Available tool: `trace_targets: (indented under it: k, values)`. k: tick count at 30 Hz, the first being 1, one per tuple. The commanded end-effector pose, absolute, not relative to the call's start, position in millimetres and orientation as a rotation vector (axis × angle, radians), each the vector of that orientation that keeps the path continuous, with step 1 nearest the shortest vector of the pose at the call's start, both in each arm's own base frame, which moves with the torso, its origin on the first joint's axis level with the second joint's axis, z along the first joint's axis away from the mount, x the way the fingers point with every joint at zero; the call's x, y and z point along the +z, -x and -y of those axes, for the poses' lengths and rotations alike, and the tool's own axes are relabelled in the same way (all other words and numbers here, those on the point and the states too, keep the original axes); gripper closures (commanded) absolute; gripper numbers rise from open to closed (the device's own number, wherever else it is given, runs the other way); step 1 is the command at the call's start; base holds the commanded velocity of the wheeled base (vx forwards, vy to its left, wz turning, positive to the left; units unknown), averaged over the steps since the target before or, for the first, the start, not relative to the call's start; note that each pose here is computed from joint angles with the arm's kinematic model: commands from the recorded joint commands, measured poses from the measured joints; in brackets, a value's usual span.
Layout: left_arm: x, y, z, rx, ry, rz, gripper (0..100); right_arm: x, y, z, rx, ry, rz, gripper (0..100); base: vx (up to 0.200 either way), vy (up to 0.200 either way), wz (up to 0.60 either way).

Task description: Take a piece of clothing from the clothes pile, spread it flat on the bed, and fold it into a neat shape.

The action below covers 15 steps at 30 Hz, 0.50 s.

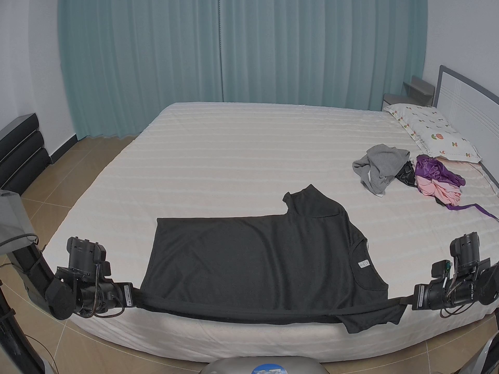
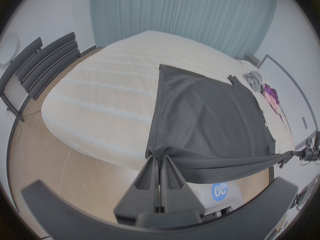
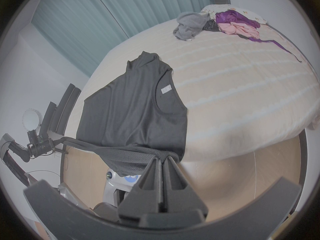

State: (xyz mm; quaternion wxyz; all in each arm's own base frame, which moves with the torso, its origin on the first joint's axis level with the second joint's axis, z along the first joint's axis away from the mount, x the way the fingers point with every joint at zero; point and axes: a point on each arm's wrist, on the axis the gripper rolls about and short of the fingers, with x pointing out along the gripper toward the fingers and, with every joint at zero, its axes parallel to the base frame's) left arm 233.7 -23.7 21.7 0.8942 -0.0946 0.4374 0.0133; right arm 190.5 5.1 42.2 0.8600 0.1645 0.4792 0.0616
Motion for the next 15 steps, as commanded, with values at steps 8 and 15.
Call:
trace_targets:
  k: [8, 15]
  values:
    - [3, -283, 27, 0.043, 0.22, -0.889, 100, 31, -244, -4, 0.127, -0.345, -0.993, 100, 0.0, 0.0, 0.0]
    - [-14, -308, 29, 0.055, 0.217, -0.888, 100, 16, -272, -5, 0.127, -0.343, -1.009, 100, 0.0, 0.0, 0.0]
